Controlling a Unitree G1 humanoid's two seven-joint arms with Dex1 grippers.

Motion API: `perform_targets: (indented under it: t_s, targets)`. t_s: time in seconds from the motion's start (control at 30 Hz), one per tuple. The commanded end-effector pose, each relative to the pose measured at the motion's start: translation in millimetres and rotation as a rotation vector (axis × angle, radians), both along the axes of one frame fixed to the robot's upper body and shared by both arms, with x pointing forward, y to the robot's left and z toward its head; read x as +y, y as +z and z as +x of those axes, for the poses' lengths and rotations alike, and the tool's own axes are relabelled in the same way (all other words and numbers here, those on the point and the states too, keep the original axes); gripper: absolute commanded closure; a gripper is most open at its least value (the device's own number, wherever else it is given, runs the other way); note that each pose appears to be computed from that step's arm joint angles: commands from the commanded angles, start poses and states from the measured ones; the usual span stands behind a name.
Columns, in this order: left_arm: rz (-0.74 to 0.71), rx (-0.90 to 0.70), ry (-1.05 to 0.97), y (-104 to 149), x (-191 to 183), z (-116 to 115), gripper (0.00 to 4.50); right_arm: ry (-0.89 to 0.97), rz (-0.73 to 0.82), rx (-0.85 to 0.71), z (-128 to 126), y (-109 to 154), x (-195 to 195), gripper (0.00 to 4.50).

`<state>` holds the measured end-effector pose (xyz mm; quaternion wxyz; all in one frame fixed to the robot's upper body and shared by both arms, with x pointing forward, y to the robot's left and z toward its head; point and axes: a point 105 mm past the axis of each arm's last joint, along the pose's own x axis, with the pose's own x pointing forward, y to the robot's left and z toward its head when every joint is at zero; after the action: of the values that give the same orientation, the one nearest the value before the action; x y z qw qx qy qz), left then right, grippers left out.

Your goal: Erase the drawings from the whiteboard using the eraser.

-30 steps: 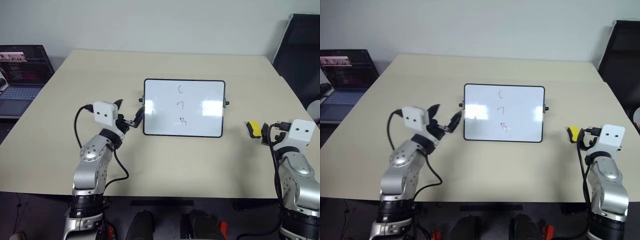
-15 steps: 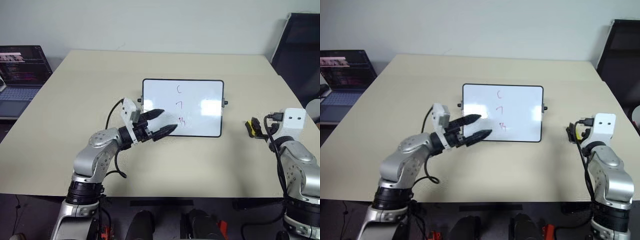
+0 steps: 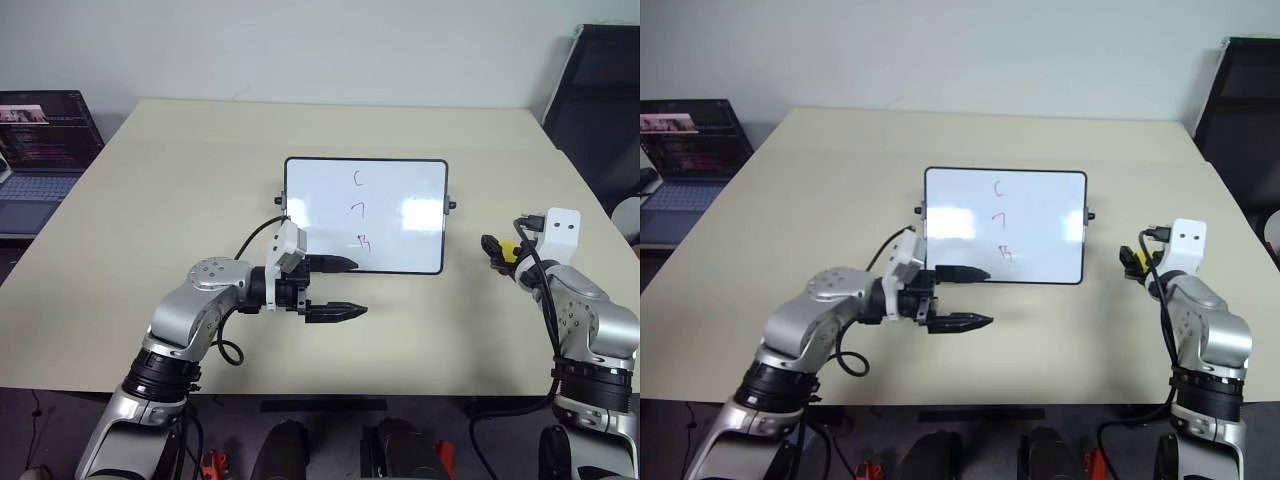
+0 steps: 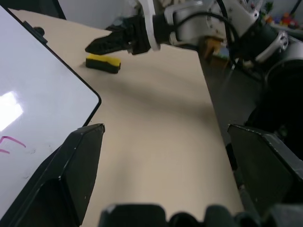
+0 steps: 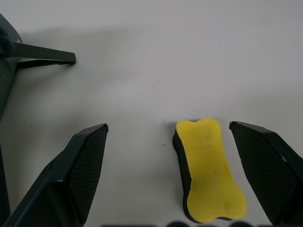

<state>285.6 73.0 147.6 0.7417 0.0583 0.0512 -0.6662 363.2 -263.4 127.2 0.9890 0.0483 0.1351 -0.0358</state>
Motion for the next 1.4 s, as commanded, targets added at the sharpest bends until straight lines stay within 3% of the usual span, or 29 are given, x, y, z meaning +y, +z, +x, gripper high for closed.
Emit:
perform_targets:
  t_s: [0.03,1.4]
  targets:
    - [0.021,-0.067,-0.021,0.3,-1.1,-1.7,0.0,-0.002,-0.023,-0.063,7.1,18.2,-6.0,0.02]
    - [0.033,-0.121,0.035,3.3,4.7,-2.1,0.0,0.046,-0.015,0.023,18.4,-12.3,-22.2,0.02]
